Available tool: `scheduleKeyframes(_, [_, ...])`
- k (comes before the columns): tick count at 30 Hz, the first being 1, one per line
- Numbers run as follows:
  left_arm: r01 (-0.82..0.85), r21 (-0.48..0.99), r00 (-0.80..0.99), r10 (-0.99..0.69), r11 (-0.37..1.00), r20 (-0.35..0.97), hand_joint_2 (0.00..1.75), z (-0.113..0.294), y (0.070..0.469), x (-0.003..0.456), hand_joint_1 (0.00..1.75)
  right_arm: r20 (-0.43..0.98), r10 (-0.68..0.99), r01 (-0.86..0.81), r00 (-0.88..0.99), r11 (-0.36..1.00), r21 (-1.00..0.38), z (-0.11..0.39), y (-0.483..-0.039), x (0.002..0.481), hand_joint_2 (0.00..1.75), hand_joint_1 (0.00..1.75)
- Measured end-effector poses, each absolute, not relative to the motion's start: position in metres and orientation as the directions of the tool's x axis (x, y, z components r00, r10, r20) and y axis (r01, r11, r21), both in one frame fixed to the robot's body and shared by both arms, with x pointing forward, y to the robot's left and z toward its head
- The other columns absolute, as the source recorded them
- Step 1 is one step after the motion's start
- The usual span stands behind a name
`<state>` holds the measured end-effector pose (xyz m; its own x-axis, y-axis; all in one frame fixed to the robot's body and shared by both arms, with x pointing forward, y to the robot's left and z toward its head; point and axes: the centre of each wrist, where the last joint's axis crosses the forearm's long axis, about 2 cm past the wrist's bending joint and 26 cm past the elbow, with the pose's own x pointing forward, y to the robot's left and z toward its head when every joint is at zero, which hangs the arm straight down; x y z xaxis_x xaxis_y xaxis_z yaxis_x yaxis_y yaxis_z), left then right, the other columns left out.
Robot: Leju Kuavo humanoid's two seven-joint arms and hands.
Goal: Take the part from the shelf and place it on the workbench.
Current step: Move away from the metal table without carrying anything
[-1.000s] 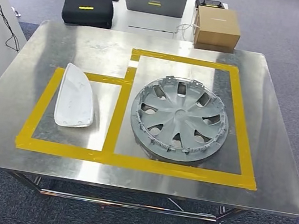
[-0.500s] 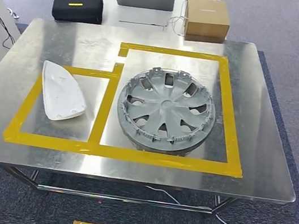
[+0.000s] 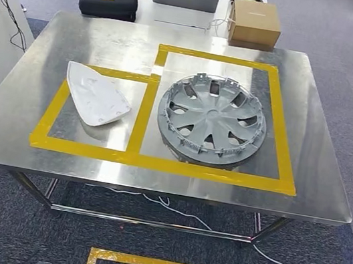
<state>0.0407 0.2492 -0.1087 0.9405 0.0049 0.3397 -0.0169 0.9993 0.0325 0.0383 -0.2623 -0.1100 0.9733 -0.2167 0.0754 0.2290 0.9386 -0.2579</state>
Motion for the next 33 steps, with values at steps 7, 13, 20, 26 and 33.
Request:
scheduleKeyframes(7, [-0.026, 0.035, 0.938, 0.012, 0.999, 0.346, 0.00, -0.108, 0.238, 0.042, 0.00, 0.082, -0.218, 0.232, 0.973, 0.935, -0.269, -0.110, -0.263, 0.042, 0.00, 0.00])
scheduleKeyframes(13, [-0.041, 0.033, 0.939, 0.027, 0.999, 0.342, 0.00, -0.108, 0.238, 0.041, 0.00, 0.098, -0.212, 0.231, 0.972, 0.934, -0.271, -0.109, -0.262, 0.042, 0.00, 0.00])
scheduleKeyframes(20, [-0.071, 0.034, 0.942, 0.055, 0.997, 0.332, 0.00, -0.108, 0.244, 0.041, 0.00, 0.112, -0.205, 0.228, 0.972, 0.936, -0.267, -0.110, -0.262, 0.041, 0.00, 0.00])
scheduleKeyframes(26, [-0.077, 0.032, 0.943, 0.063, 0.996, 0.325, 0.00, -0.109, 0.247, 0.040, 0.00, 0.109, -0.202, 0.225, 0.973, 0.936, -0.270, -0.110, -0.262, 0.039, 0.00, 0.00])
scheduleKeyframes(33, [-0.088, 0.028, 0.945, 0.075, 0.996, 0.320, 0.00, -0.109, 0.248, 0.039, 0.00, 0.104, -0.204, 0.225, 0.973, 0.933, -0.280, -0.110, -0.263, 0.040, 0.00, 0.00])
